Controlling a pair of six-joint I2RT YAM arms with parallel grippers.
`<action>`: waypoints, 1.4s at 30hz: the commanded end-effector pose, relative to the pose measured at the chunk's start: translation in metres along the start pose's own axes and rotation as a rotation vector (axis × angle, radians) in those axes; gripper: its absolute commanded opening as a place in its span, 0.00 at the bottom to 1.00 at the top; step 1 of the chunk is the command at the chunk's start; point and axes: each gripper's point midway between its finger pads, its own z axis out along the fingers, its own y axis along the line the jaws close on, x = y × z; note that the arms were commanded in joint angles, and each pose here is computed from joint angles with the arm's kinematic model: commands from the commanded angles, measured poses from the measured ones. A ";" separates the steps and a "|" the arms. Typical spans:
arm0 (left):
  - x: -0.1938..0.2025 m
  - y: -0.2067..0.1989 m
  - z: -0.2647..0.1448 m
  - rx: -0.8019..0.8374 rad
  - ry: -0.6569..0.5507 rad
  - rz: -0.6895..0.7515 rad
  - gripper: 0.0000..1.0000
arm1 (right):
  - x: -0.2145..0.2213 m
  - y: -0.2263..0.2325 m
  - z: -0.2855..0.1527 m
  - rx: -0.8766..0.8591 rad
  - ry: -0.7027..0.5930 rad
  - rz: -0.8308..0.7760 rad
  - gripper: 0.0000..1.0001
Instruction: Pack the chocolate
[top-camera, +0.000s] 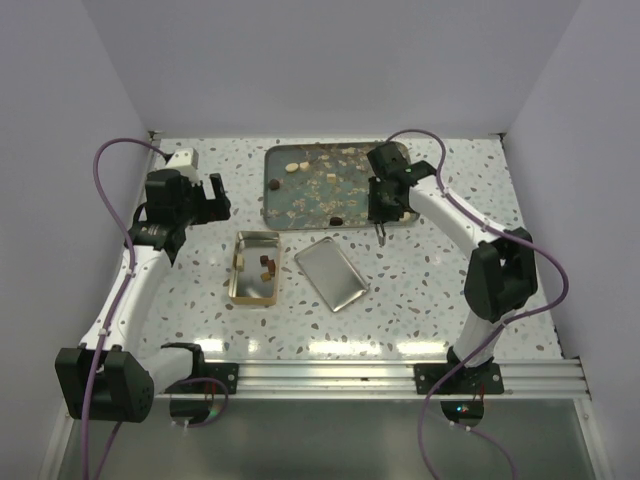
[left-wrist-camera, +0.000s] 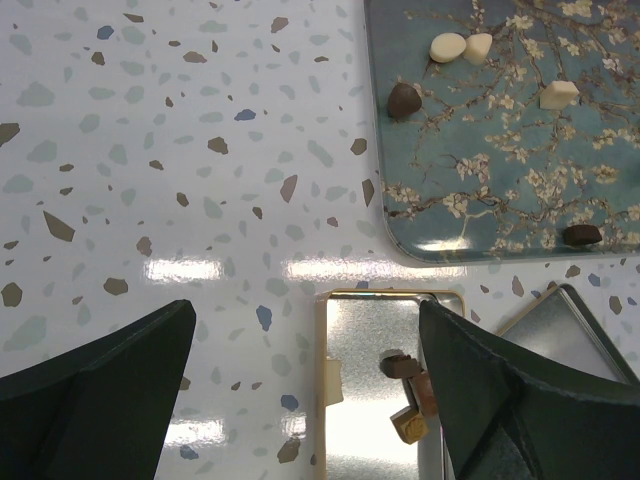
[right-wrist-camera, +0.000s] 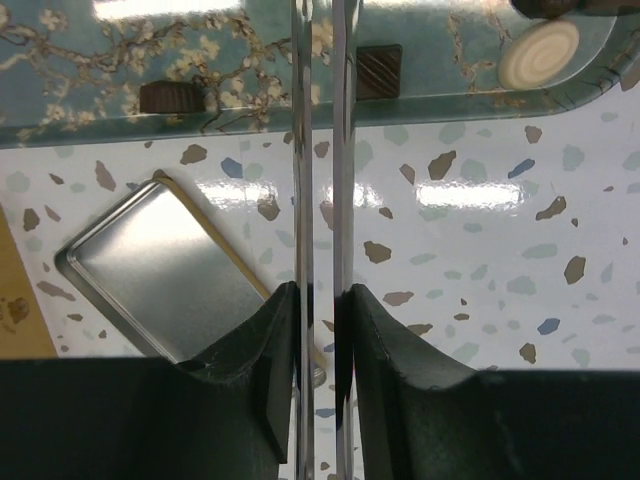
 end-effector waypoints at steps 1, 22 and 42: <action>-0.013 0.001 -0.002 0.000 -0.048 0.007 1.00 | -0.034 0.015 -0.043 -0.089 -0.106 -0.001 0.23; -0.013 -0.003 0.000 0.017 -0.040 -0.010 1.00 | 0.076 0.198 -0.131 -0.522 -0.002 -0.427 0.23; -0.011 -0.002 -0.001 0.014 -0.041 -0.007 1.00 | 0.107 0.230 -0.134 -0.554 0.047 -0.520 0.37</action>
